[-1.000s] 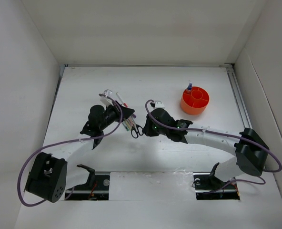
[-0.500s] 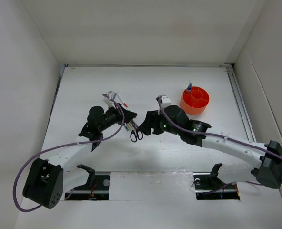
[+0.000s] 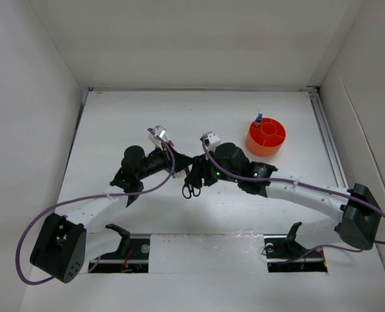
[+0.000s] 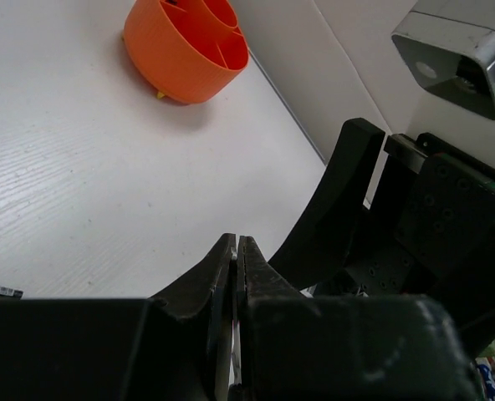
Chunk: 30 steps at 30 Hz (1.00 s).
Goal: Sort the stationery into containers
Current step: Pass the stationery from the left arm to the right
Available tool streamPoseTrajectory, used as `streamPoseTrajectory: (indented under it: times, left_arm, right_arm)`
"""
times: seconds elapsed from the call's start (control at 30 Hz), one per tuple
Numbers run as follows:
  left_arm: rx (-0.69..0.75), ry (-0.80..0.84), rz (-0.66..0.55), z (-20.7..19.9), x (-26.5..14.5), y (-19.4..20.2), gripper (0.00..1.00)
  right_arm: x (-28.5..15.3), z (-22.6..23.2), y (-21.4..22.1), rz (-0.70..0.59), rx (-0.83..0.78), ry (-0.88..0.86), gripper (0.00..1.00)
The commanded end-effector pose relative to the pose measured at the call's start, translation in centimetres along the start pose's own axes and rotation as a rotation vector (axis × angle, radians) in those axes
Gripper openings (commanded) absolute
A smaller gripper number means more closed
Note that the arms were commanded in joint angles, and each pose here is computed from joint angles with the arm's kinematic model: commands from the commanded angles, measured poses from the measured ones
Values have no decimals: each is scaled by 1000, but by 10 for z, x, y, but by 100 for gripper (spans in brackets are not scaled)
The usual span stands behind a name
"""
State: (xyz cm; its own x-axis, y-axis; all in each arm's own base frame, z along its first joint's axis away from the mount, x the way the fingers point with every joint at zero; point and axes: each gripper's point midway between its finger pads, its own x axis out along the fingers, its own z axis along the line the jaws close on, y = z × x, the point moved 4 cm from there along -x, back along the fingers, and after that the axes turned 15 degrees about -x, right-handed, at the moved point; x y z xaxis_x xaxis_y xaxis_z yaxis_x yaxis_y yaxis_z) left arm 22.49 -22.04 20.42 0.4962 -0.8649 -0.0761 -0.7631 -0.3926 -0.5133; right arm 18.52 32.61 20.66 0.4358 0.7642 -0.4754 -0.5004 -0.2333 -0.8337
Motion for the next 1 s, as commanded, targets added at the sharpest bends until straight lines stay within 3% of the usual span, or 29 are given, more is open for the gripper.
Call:
streamPoseTrajectory:
  times: [0.0,0.23,0.37,0.5,0.53,0.6,0.63,0.77,0.9,0.93,0.97]
  left_arm:
    - [34,102,-8,-20,3,-8,0]
    - [30,126,17,-21,3,-3,0]
    - [30,126,17,-21,3,-3,0]
    - [26,91,-12,-18,1,-6,0]
    - [19,75,-20,-16,1,-6,3]
    - [22,51,-77,-17,-1,-14,14]
    - [18,35,-94,-16,-2,-16,28]
    - [20,-30,-187,-13,-10,-26,56]
    - [60,-49,-287,-25,-22,-41,65]
    - [68,-44,-315,-33,-27,-46,99]
    - [86,-52,-348,-36,-30,-52,100]
  right_arm:
    - [0,18,-35,-114,-44,-79,61]
    - [15,15,-36,-120,-22,-101,49]
    - [18,17,-37,-127,-15,-115,18]
    - [13,18,-36,-142,1,-121,0]
    - [11,18,-40,-162,9,-115,0]
    - [6,17,-34,-158,10,-114,0]
    - [6,14,-35,-165,23,-93,0]
    - [3,6,-32,-177,29,-61,0]
    - [4,-8,-33,-181,67,-22,0]
    - [4,-7,-33,-181,77,-23,0]
    - [4,-14,-35,-192,84,11,0]
